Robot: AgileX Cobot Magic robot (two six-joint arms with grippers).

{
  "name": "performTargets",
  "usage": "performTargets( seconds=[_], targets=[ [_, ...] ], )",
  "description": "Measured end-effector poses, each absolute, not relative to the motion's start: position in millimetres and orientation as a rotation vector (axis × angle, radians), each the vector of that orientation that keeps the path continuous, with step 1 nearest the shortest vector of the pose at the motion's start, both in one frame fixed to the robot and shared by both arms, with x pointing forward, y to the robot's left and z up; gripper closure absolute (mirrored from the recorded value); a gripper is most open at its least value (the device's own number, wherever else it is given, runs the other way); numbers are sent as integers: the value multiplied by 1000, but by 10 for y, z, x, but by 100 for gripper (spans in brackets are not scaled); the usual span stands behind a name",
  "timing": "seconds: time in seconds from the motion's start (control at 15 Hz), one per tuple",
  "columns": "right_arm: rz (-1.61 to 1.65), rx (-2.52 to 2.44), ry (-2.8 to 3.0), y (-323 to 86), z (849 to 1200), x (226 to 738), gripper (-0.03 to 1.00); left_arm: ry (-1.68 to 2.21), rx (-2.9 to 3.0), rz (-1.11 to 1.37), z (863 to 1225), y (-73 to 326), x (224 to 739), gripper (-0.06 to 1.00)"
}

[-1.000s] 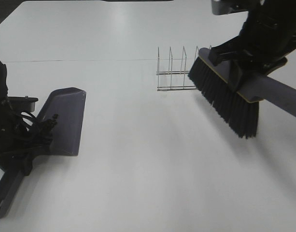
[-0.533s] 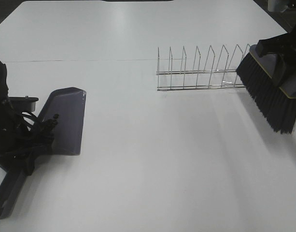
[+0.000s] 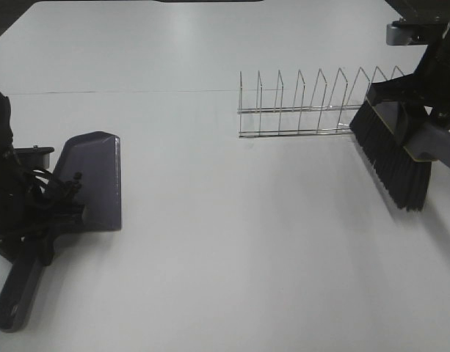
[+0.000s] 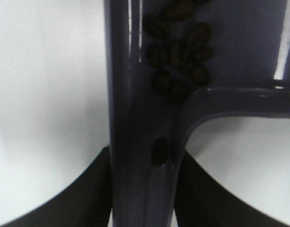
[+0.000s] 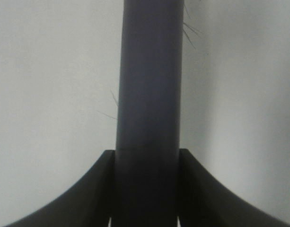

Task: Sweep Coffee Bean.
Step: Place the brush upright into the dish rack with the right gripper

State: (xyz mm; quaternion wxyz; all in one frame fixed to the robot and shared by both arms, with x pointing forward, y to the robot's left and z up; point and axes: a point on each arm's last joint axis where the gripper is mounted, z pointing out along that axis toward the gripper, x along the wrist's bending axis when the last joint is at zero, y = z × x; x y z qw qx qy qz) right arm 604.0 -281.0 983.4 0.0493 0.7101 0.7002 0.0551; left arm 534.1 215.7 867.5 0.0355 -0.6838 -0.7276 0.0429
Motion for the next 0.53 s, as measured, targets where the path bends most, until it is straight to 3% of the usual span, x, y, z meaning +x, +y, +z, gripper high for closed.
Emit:
performTargets(
  seconds=[0.53],
  targets=[
    [129, 2149, 2110, -2828, 9694, 6389, 66, -2234, -2102, 133, 8675, 2156, 5341, 61]
  ],
)
